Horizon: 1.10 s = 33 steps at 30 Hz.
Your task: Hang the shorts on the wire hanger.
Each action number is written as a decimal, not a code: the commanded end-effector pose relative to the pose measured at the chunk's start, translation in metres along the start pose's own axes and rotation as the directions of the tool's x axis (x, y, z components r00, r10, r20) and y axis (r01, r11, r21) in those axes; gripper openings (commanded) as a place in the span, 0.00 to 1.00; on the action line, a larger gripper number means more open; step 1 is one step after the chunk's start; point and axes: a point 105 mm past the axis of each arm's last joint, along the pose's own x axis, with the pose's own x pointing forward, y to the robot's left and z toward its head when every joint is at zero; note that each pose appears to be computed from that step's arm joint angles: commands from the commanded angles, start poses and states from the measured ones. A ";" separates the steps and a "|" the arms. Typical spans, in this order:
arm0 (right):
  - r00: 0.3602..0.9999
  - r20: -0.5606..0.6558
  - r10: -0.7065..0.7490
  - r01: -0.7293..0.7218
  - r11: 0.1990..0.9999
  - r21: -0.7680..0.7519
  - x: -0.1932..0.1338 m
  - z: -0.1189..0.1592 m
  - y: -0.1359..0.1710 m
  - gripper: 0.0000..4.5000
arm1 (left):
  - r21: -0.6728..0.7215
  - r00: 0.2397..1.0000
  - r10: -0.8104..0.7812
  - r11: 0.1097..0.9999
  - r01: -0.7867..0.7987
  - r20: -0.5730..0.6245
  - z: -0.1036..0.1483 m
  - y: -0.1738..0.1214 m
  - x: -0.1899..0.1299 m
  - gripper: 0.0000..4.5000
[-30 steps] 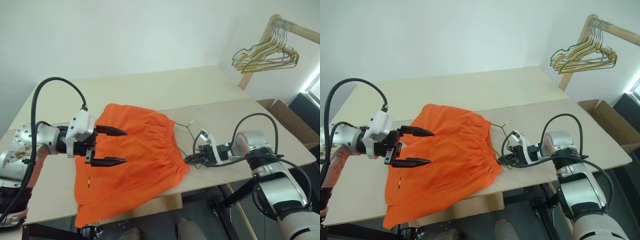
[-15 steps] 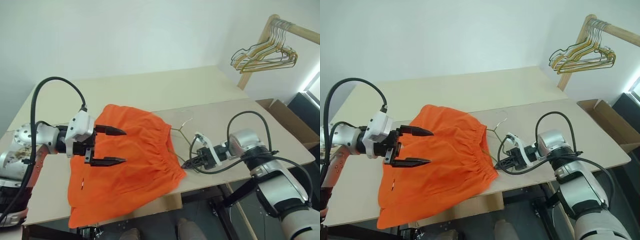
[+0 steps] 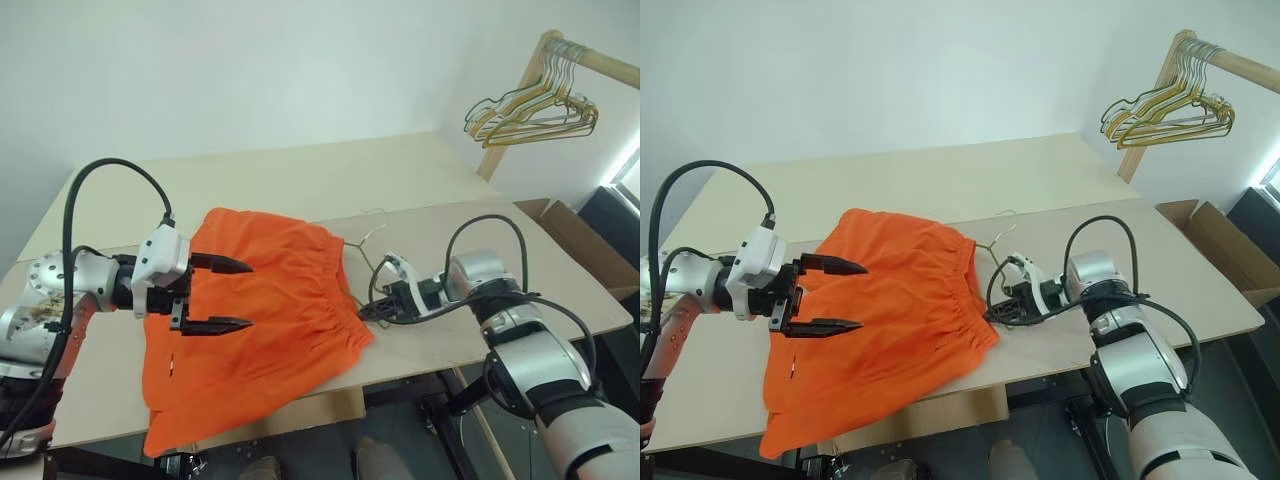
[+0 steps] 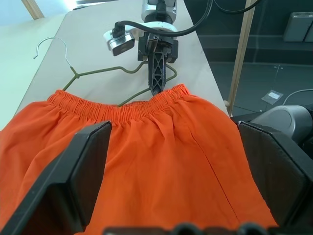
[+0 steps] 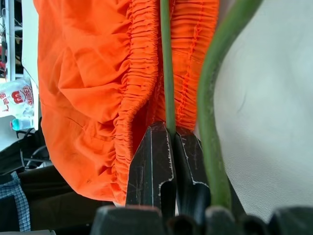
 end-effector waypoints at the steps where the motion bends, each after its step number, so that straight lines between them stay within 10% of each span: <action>1: 0.995 0.098 -0.034 0.055 0.974 -0.221 -0.019 0.024 0.018 0.00 | 0.062 1.000 0.029 0.998 -0.029 0.003 0.010 0.010 -0.005 0.99; 9: 0.953 0.264 -0.151 0.298 0.645 -0.703 -0.039 0.044 0.069 0.00 | 0.143 0.994 0.105 0.985 -0.099 -0.041 0.016 0.046 -0.021 0.99; 18: 0.937 0.230 -0.263 0.310 0.322 -0.894 -0.027 0.040 0.095 0.00 | 0.336 0.984 0.171 0.930 -0.146 -0.047 0.052 0.100 -0.031 0.99; 33: 0.936 0.173 -0.306 0.263 0.283 -0.922 -0.020 0.046 0.103 0.00 | 0.401 0.929 -0.044 0.894 0.201 -0.368 0.004 0.101 0.005 0.99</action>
